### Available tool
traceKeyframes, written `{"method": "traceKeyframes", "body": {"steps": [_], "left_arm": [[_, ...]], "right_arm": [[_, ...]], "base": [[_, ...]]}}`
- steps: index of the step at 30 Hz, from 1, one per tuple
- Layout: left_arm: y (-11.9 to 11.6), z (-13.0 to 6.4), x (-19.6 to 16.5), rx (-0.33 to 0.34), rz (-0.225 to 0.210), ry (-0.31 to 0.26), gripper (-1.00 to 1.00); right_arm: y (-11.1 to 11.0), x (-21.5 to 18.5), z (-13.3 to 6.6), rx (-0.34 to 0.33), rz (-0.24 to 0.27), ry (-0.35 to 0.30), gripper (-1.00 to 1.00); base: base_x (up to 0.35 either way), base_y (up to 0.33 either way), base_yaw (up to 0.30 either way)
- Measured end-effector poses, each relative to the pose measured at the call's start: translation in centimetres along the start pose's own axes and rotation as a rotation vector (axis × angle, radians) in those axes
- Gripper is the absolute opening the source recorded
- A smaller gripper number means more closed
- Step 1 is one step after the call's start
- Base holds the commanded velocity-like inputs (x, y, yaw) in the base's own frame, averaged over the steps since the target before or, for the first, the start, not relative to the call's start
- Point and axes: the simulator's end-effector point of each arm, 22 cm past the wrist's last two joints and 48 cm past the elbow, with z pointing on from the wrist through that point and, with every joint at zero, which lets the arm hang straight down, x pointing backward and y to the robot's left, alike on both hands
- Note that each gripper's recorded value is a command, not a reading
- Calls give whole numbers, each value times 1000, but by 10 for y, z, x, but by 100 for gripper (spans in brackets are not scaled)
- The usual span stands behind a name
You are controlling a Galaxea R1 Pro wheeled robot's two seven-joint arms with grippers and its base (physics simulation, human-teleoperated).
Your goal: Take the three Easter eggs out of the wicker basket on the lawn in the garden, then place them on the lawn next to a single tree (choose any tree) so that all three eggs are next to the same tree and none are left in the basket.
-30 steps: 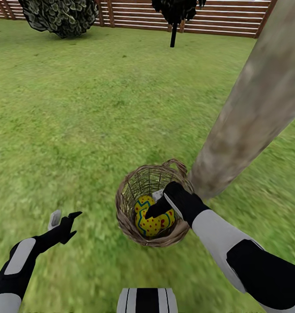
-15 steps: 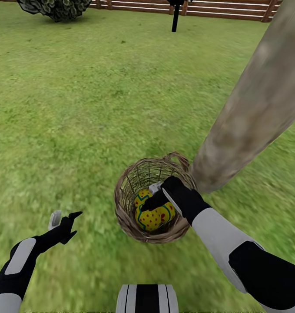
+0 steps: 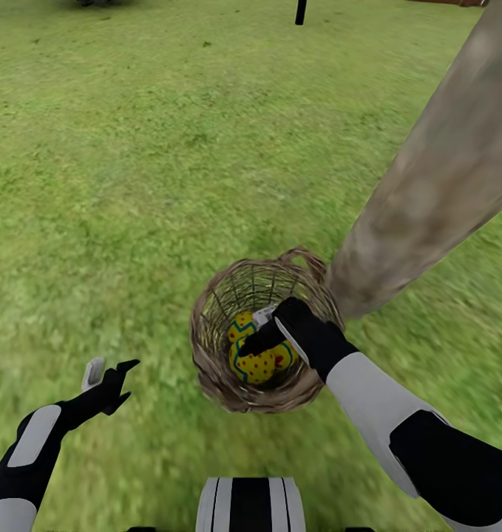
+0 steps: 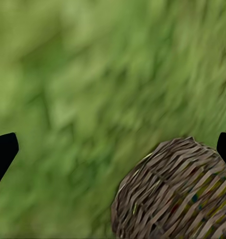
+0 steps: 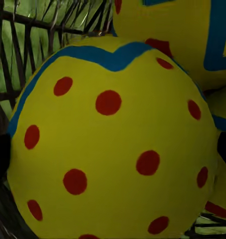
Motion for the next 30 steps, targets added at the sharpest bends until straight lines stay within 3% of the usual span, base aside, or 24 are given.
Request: {"method": "traceKeyframes", "body": {"steps": [15,16,30], "left_arm": [[1,0,2,-1,-2,1,100],[1,0,2,-2,-1,1,100],[6,2,2,-8,-5,3,100]], "right_arm": [[1,2,2,-5,8,4,100],[1,2,2,-6,8,4,-100],[4,-2,4,-9,1,-3,-100]], "base": [[0,0,0],[0,0,0],[0,0,0]]}}
